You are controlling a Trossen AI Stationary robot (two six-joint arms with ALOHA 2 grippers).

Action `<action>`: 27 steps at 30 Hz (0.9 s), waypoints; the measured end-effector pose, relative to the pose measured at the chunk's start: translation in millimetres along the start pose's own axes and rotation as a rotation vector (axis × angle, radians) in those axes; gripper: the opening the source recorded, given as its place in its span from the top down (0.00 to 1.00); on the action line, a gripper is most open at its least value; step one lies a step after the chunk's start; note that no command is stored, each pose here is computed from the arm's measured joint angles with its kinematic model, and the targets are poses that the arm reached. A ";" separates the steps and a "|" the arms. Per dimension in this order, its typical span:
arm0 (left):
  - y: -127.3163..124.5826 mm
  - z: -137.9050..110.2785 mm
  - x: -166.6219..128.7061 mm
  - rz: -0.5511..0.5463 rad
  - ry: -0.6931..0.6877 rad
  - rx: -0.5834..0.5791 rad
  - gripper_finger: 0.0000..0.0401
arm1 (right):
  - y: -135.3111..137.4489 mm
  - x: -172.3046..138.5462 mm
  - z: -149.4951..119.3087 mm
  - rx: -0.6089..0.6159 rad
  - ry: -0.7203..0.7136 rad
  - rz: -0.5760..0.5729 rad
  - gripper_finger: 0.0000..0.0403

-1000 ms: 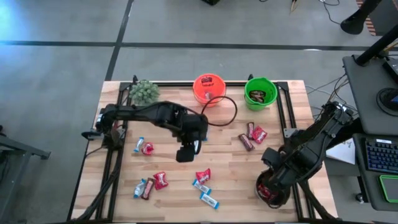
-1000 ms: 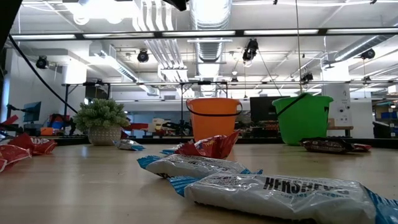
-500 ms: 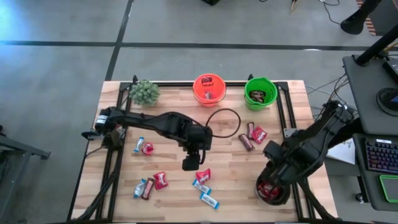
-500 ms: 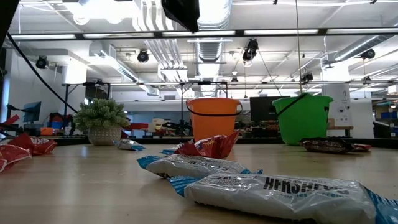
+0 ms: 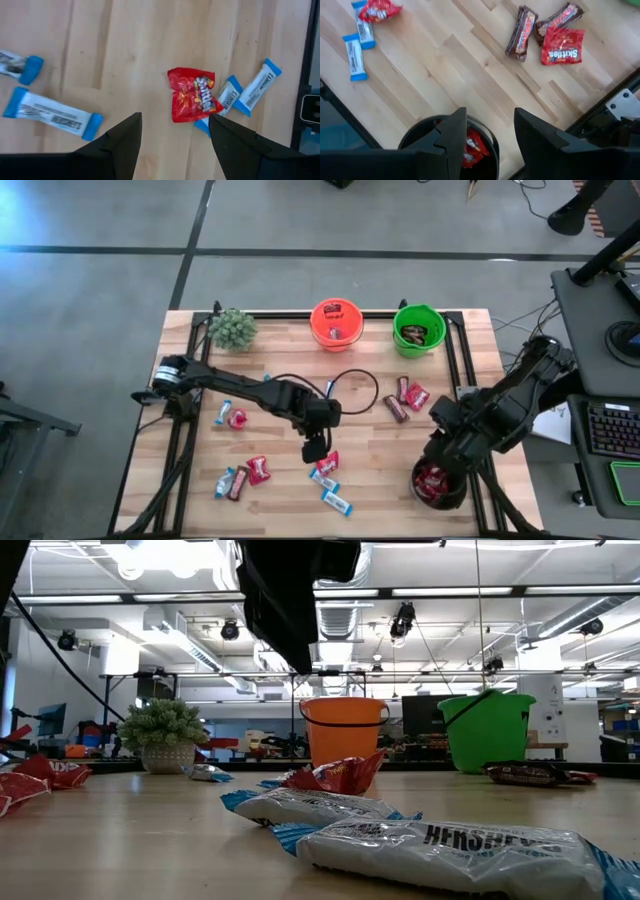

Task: Organize candy in baskets
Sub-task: Put the red chocolate into the black bucket

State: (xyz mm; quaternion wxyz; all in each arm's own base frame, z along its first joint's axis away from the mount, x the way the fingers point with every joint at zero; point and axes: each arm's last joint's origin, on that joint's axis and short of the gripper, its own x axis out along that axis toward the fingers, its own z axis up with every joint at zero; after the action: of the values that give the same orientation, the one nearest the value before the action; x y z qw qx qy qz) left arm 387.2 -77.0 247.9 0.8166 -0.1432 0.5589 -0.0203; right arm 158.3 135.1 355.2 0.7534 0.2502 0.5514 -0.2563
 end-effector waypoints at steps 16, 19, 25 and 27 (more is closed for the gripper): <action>-27.5 -1.4 26.3 -0.068 -0.071 0.029 0.47 | -2.9 -1.3 4.0 -0.006 -0.013 0.005 0.61; -27.3 -2.2 39.3 -0.051 -0.045 0.016 0.47 | -2.6 -1.2 3.9 -0.006 -0.013 0.005 0.61; -22.7 -4.8 65.9 -0.006 0.001 -0.022 0.47 | -2.4 -1.2 4.0 -0.007 -0.014 0.008 0.62; -21.2 -6.0 74.4 0.004 0.018 -0.039 0.47 | -2.2 -1.2 4.0 -0.007 -0.014 0.009 0.61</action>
State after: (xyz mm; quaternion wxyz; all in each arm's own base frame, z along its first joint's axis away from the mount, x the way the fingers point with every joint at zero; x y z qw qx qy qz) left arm 412.3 -113.0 183.9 0.8087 -0.1579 0.5666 -0.0088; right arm 159.3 131.0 357.1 0.7592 0.2485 0.5459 -0.2528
